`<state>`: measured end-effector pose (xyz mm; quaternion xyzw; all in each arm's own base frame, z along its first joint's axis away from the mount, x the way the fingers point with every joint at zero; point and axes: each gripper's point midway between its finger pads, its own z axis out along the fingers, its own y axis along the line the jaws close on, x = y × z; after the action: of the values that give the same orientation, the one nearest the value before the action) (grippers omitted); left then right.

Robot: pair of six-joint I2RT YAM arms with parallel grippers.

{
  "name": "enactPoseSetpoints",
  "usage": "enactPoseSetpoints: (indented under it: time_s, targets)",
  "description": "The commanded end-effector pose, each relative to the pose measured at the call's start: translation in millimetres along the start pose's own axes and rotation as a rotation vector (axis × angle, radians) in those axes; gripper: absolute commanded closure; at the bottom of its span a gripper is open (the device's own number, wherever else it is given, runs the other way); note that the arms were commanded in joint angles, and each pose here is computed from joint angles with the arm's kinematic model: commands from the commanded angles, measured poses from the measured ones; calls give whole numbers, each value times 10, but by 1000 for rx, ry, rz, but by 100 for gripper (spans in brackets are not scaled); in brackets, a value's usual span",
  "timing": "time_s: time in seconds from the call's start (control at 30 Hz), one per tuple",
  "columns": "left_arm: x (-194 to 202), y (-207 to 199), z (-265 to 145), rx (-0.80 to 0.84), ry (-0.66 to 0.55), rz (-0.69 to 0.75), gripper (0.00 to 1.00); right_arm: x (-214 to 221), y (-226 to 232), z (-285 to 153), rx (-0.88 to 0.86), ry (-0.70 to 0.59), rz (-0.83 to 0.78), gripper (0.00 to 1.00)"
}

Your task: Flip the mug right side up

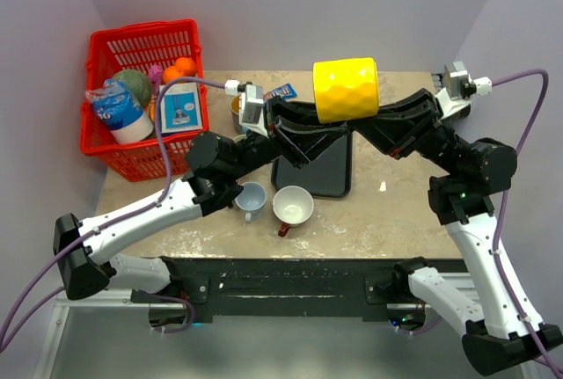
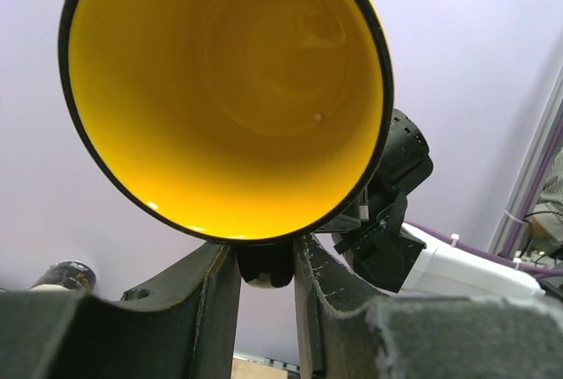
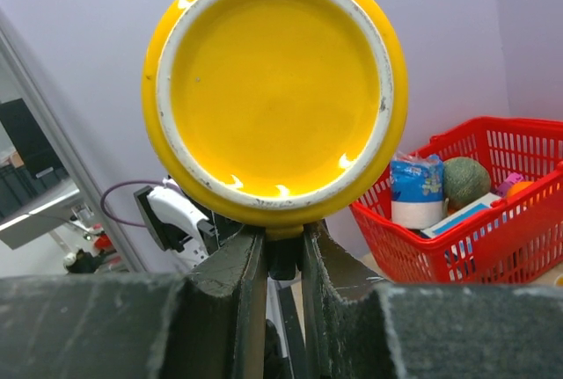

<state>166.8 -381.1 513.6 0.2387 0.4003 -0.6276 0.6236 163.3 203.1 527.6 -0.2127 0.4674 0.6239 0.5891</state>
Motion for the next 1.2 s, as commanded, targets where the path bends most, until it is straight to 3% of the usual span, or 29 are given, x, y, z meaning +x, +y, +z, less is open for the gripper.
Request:
enactPoseSetpoints:
  time_s: [0.0, 0.33, 0.4, 0.47, 0.67, 0.7, 0.77, 0.83, 0.87, 0.97, 1.17]
  targets:
    - [-483, -212, 51, 63, -141, 10, 69, 61, 89, -50, -30, 19, -35, 100]
    - [-651, -347, 24, 127, -207, -76, 78, 190, 108, -122, -70, 29, -54, 100]
    - [-660, -365, 31, 138, -212, -91, 85, 206, 105, -133, -70, 31, -59, 100]
    - [-640, -378, 49, 150, -203, -99, 100, 235, 76, -139, -62, 38, -47, 100]
    - [-535, -265, 76, 94, -165, -115, 100, 234, -110, -129, 43, 48, -41, 100]
    - [-515, -228, 82, 75, -159, -113, 100, 239, -158, -129, 69, 51, -40, 96]
    - [-467, -92, 85, 2, -144, -110, 100, 242, -299, -137, 141, 56, -32, 75]
    - [-476, -12, 69, -49, -143, -103, 100, 274, -392, -154, 186, 57, -11, 65]
    - [-445, 82, 55, -99, -134, -105, 100, 282, -429, -158, 200, 55, -8, 51]
    - [-401, 213, 21, -177, -118, -113, 100, 295, -539, -178, 247, 44, 4, 38]
    - [-181, 474, -49, -311, -54, -120, 100, 371, -827, -219, 362, 55, 37, 30]
